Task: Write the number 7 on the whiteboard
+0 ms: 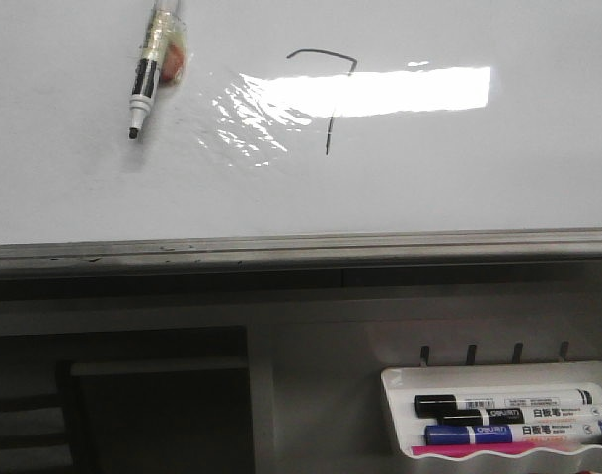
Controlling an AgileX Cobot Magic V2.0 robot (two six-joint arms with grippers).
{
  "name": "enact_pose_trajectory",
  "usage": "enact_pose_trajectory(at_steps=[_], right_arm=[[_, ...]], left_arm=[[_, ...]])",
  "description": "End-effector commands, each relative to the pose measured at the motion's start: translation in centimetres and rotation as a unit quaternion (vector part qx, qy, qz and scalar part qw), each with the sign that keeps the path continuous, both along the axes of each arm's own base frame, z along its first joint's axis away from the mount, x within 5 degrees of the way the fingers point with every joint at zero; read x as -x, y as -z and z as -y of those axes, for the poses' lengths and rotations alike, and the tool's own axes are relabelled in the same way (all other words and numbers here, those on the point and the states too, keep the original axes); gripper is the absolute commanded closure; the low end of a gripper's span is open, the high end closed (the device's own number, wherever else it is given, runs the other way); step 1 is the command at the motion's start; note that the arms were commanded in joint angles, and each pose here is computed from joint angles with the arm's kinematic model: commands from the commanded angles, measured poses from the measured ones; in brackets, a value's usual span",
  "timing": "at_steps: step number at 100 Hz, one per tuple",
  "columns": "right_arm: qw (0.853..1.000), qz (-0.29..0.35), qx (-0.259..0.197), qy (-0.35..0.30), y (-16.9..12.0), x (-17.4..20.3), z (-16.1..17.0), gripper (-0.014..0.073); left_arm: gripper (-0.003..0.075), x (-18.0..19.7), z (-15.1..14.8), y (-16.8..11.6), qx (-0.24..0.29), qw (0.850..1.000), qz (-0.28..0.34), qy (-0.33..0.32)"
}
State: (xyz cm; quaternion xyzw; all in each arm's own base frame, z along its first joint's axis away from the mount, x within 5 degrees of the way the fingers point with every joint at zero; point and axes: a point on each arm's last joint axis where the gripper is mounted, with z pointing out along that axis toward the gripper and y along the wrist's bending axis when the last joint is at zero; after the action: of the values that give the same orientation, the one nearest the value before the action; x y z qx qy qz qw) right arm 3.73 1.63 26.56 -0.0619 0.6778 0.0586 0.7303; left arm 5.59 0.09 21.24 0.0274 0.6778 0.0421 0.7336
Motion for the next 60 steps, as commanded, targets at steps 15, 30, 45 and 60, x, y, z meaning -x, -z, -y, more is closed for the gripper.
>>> enact_pose_trajectory(at_steps=[15,30,45,60], right_arm=[[0.993,0.04,0.047,0.101,0.9,-0.5,1.7,0.0659],[0.993,0.035,0.071,0.085,3.3,-1.3,1.6,0.0659],[0.995,0.009,0.08,0.066,6.0,-1.8,1.3,0.0659],[0.995,-0.014,0.083,0.058,6.9,-1.8,1.3,0.0659]], left_arm=[[0.0741,0.2,0.0,0.4,0.008,0.999,0.034,-0.002],[0.0741,0.2,0.0,0.4,0.008,0.999,0.034,-0.002],[0.0741,0.2,0.0,0.4,0.008,0.999,0.034,-0.002],[0.0741,0.2,0.0,0.4,0.008,0.999,0.034,-0.002]])
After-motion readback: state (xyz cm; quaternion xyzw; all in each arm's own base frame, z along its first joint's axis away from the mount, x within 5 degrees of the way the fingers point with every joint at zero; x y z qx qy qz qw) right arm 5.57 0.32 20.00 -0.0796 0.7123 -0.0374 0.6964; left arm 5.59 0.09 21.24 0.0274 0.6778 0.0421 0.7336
